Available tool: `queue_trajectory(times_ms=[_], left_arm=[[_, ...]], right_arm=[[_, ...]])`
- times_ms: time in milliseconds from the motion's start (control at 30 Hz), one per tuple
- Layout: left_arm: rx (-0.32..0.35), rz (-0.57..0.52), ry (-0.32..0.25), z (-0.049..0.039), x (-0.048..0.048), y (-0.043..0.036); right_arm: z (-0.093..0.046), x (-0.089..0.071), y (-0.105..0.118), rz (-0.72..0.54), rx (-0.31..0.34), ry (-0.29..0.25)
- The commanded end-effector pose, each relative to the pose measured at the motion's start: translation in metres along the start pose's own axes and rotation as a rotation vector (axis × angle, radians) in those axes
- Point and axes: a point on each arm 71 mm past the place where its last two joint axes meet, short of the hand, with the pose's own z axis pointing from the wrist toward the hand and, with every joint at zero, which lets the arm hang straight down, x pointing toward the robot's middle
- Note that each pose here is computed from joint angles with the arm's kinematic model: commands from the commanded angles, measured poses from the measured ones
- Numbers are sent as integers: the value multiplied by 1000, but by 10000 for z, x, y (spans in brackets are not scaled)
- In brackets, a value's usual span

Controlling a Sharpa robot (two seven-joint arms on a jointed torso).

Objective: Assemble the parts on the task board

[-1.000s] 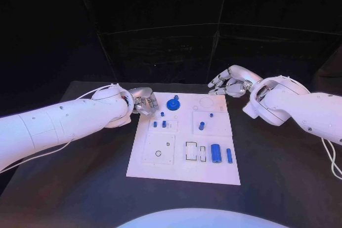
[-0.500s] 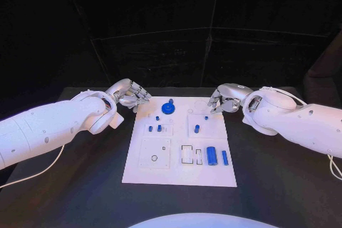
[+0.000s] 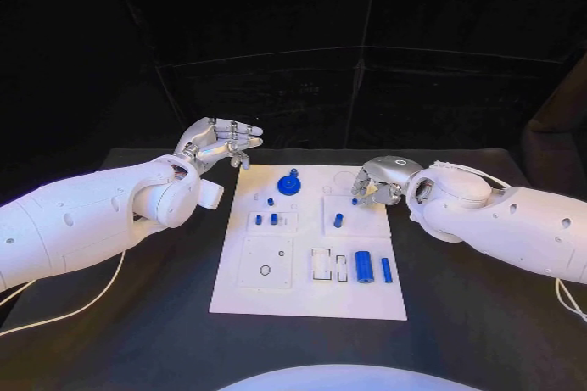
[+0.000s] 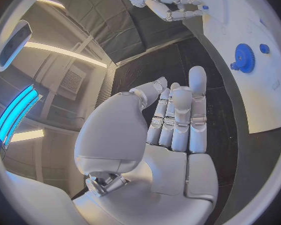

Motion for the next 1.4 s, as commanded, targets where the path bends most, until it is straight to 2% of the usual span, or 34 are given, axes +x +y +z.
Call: queue_trajectory(times_ms=[33,500,867,967,1100,1400], left_arm=[[61,-72,-18,5,2,-55],[52,-82,-6,17,34,-47],[42,-82,-6,17,27,-39],[39,-82,-6,16,22,-36],[36,-81,-8,13,12,-33],[28,-80,-9,7,-2,-28]], right_arm=[[18,34,33,-25,-12,26],[67,94,84,-13,-23,53],[83,132,91,-19,-5,89],[85,127,95,-25,2,70],[75,94,103,-27,2,19],[-14,-5,151,9,-32,-96]])
